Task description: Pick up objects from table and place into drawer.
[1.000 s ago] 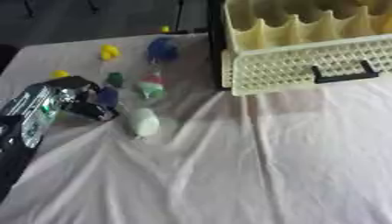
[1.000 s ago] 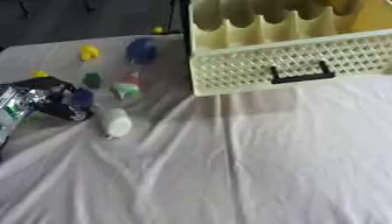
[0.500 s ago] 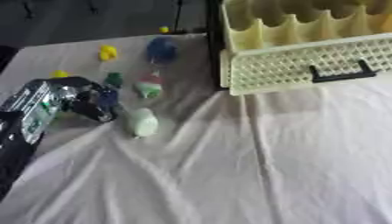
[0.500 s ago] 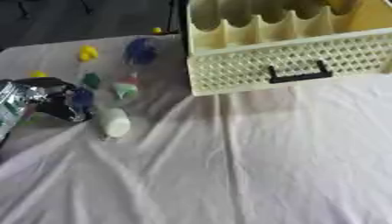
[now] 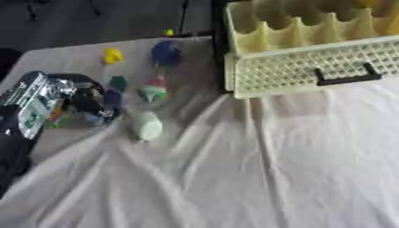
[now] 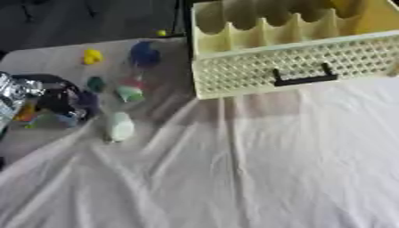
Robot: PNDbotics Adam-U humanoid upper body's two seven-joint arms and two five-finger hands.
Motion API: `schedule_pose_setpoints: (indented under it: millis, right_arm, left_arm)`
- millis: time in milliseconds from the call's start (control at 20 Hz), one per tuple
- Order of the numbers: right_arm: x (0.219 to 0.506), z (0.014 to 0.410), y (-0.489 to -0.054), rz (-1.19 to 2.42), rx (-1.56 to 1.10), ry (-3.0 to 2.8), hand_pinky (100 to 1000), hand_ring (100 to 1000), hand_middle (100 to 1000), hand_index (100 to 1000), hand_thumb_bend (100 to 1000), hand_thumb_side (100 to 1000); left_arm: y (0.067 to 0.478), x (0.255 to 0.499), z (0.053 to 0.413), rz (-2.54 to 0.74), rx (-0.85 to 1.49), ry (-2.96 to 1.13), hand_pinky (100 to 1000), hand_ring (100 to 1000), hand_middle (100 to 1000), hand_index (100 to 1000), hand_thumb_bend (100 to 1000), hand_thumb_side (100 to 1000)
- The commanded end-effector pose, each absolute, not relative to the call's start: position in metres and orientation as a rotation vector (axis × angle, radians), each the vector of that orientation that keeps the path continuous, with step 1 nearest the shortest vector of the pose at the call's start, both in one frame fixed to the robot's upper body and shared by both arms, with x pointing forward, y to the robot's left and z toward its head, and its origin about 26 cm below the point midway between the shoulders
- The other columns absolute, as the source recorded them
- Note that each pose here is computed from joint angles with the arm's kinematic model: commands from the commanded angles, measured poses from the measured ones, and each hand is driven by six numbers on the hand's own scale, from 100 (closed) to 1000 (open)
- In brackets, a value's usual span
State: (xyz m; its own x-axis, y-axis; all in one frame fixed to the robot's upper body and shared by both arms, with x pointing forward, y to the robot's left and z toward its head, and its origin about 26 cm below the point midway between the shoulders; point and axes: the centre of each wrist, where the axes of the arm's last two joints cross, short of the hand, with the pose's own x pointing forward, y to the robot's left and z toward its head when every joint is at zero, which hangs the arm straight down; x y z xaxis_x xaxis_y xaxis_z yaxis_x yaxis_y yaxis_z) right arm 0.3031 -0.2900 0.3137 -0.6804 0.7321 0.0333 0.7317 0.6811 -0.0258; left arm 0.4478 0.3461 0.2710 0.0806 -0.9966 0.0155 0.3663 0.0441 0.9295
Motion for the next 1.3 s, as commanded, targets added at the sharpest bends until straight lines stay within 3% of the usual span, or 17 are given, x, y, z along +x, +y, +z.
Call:
schedule_pose_setpoints:
  millis: [50, 600, 1300]
  right_arm:
    - [0.299, 0.320, -0.290, 0.038, -1.254, -2.867, 584, 658, 686, 808, 100, 800]
    - [0.299, 0.320, -0.290, 0.026, -1.253, -2.864, 584, 657, 683, 807, 100, 796]
    - [0.299, 0.319, -0.291, 0.016, -1.255, -2.852, 584, 654, 680, 808, 100, 797]
  left_arm:
    - [0.353, 0.444, 0.290, -1.213, 0.998, -0.931, 317, 536, 582, 888, 429, 818]
    - [0.343, 0.451, 0.277, -1.196, 1.014, -0.907, 309, 529, 576, 857, 490, 767]
    - [0.332, 0.455, 0.273, -1.190, 0.999, -0.985, 262, 501, 543, 804, 412, 718]
